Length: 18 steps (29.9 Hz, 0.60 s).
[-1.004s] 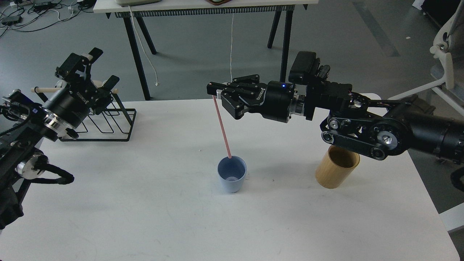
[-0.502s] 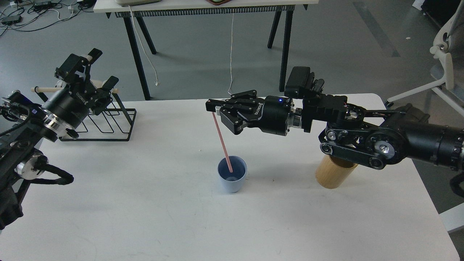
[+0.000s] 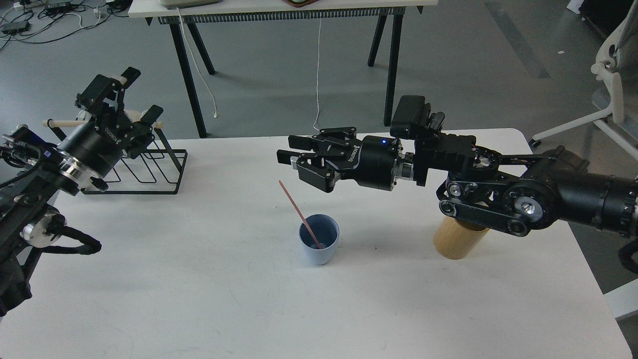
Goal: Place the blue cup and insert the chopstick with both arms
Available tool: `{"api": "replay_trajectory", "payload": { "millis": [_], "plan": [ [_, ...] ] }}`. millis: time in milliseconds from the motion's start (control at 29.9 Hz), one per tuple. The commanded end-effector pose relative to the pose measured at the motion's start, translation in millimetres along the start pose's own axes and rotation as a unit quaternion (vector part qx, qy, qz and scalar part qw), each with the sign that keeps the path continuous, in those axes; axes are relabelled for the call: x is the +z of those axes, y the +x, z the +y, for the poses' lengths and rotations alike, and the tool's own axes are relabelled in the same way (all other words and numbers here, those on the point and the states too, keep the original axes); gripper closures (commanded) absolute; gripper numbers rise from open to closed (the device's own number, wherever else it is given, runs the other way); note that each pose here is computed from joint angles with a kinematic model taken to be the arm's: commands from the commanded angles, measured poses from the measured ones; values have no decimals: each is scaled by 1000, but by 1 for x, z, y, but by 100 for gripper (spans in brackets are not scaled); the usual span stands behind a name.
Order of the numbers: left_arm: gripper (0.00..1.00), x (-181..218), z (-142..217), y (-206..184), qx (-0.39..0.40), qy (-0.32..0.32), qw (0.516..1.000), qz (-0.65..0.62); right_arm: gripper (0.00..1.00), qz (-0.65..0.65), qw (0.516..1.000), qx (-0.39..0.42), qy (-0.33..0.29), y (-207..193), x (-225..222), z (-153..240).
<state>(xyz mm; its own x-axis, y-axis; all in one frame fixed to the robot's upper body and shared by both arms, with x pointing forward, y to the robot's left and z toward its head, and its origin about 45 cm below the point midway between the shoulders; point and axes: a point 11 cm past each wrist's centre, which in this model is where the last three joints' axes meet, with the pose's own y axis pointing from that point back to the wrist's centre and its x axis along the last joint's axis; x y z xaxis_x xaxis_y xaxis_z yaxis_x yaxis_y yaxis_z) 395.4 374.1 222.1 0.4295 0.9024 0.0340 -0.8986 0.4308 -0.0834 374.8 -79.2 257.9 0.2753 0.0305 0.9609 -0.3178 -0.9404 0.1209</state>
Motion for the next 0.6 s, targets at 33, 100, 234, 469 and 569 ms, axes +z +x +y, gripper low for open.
{"api": "replay_trajectory", "payload": {
  "millis": [33, 100, 234, 469, 569],
  "plan": [
    [1, 0, 0, 0, 0, 0, 1000, 1, 18, -31, 998, 48, -15, 24, 6, 1],
    [1, 1, -1, 0, 0, -1, 1000, 0, 14, -61, 994, 79, -32, 38, 13, 7],
    [1, 2, -1, 0, -1, -2, 1000, 0, 10, -101, 984, 127, -69, 57, 32, 29],
    [1, 3, -2, -1, -2, -5, 1000, 0, 7, -195, 939, 241, -147, 76, 70, 97],
    [1, 3, -3, -2, -2, -5, 1000, 1, 7, -257, 905, 290, -176, 74, 84, 128]
  ]
}}
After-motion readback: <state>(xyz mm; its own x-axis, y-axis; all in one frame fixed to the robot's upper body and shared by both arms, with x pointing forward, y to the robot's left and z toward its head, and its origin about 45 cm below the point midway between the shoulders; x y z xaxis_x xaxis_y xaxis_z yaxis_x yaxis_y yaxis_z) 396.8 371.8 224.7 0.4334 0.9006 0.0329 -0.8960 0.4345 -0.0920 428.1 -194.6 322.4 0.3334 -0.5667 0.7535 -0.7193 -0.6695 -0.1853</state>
